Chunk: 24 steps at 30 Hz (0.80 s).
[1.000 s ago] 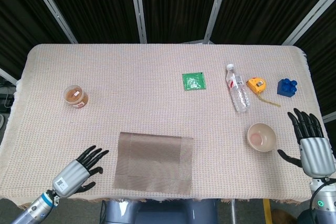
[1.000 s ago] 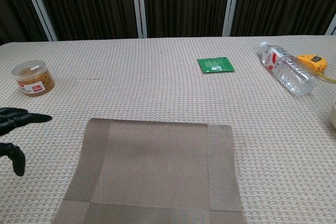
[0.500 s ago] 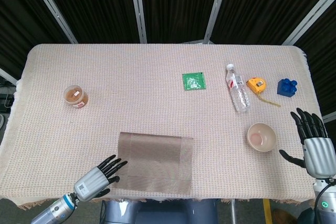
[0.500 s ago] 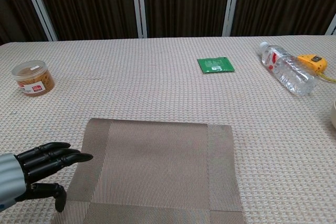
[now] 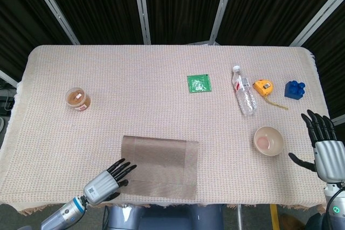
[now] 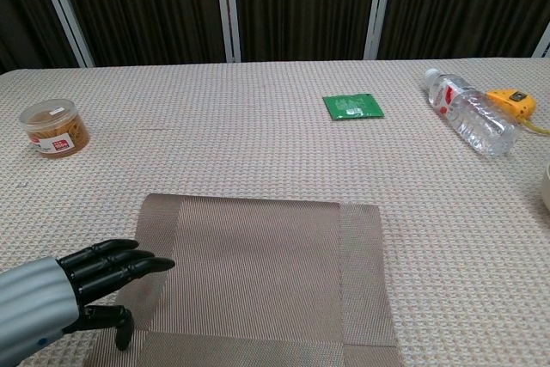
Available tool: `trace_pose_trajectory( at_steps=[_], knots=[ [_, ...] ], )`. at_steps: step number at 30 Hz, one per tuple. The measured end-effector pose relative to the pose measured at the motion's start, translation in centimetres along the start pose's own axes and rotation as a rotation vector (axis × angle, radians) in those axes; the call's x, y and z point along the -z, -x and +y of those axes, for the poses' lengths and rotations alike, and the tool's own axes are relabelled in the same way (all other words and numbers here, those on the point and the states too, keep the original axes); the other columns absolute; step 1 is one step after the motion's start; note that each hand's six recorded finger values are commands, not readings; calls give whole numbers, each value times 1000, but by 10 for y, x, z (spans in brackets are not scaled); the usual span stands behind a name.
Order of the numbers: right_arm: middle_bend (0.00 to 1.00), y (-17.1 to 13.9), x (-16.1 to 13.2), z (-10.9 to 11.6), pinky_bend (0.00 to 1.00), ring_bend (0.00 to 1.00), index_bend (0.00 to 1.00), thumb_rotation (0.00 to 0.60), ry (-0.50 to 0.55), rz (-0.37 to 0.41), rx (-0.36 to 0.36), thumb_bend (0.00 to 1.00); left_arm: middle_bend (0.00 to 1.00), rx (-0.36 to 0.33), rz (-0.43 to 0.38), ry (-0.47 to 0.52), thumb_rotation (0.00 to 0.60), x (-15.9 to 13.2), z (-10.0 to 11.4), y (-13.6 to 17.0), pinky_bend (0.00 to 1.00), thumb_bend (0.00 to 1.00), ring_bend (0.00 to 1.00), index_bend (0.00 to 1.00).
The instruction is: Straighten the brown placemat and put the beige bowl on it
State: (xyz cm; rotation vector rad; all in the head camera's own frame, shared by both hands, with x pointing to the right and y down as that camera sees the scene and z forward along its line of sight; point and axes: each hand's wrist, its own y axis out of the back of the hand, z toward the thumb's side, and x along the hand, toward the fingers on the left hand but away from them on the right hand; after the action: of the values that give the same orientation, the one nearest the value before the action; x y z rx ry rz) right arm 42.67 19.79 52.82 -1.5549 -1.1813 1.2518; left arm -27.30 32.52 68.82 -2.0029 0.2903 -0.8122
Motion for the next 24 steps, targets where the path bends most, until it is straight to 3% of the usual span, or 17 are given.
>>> trace_pose_trajectory(
  at_steps=[5, 13, 24],
  knots=[
    [0, 0, 0, 1, 0, 0, 0, 600, 3, 0, 2, 0, 0, 7, 1, -5, 600, 0, -1, -2, 0, 302, 0, 466],
    [0, 0, 0, 2, 0, 0, 0, 600, 6, 2, 1, 0, 0, 19, 8, 6, 600, -1, -3, -3, 0, 446, 0, 493],
    [0, -1, 1, 4, 0, 0, 0, 600, 9, 1, 1, 0, 0, 24, 12, 23, 600, -2, -5, -3, 0, 465, 0, 532]
  ],
)
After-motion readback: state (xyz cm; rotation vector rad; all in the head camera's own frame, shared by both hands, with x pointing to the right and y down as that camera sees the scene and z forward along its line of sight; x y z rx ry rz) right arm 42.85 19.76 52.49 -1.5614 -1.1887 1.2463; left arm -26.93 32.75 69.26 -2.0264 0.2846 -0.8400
